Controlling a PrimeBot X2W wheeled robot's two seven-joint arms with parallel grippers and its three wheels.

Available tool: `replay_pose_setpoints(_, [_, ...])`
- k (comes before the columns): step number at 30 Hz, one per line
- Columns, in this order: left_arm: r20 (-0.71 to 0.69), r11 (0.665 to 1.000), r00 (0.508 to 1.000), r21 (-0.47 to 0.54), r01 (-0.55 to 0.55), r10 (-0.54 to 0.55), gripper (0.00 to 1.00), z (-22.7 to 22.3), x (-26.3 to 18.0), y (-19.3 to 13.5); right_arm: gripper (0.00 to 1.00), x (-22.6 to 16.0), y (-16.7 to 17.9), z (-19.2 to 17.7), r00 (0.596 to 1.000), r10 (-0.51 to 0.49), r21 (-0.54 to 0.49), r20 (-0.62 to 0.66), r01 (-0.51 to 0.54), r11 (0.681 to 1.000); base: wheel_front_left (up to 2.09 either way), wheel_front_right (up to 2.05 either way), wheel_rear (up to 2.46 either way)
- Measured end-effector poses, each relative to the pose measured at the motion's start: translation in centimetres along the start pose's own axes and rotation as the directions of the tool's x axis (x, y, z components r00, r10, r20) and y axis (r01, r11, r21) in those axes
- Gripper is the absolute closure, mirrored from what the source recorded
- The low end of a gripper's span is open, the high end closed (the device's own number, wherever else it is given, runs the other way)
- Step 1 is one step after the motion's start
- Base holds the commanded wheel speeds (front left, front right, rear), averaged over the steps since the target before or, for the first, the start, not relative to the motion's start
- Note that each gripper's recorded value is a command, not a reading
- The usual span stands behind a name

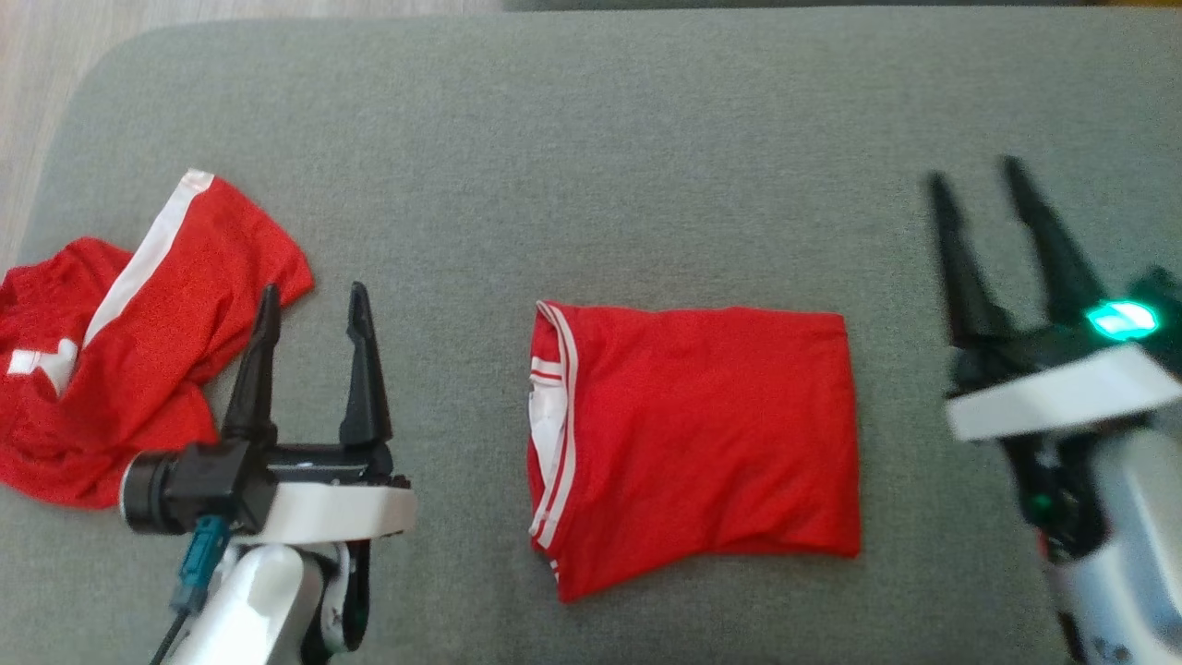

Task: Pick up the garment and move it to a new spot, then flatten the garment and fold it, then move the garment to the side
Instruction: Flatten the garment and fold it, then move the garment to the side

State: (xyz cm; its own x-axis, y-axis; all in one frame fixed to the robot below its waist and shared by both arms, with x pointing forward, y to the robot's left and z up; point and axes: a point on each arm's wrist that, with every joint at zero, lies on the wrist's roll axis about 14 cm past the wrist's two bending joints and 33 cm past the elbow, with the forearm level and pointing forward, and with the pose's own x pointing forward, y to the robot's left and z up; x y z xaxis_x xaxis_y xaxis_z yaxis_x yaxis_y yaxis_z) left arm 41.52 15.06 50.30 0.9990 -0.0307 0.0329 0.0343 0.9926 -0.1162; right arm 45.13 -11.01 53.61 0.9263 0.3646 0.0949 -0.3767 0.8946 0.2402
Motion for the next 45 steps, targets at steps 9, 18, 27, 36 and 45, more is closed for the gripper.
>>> replay_pose_setpoints(9, [-0.015, 0.999, 1.000, 0.052, -0.004, 0.005, 0.00, 0.1, -0.7, 0.8, 0.00, -6.9, -6.1, 0.3, 0.971, -0.238, -0.101, -0.023, 0.235, 0.967, 0.00, 0.00, 0.00])
replay_pose_setpoints(18, [-0.089, 0.996, 0.996, 0.086, -0.005, 0.012, 0.00, -1.0, -3.7, 1.4, 0.00, -10.2, -4.1, 0.7, 0.968, -0.248, -0.089, -0.042, 0.244, 0.966, 0.00, 0.00, 0.00])
replay_pose_setpoints(27, [-0.115, 0.997, 0.993, 0.073, -0.029, 0.037, 0.00, -1.3, -6.2, 2.0, 0.00, -12.2, -2.2, 1.0, 0.969, -0.239, -0.078, -0.056, 0.235, 0.969, 0.00, 0.00, 0.00])
replay_pose_setpoints(36, [-0.132, 0.997, 0.991, 0.075, -0.027, 0.037, 0.00, -1.7, -7.0, 2.0, 0.00, -13.3, -1.6, 1.1, 0.966, -0.249, -0.069, -0.068, 0.244, 0.967, 0.00, 0.00, 0.00])
replay_pose_setpoints(45, [-0.152, 0.996, 0.987, 0.079, -0.034, 0.046, 0.00, -2.1, -6.9, 2.2, 0.00, -13.2, -1.6, 1.0, 0.965, -0.251, -0.066, -0.078, 0.246, 0.967, 0.00, 0.00, 0.00])
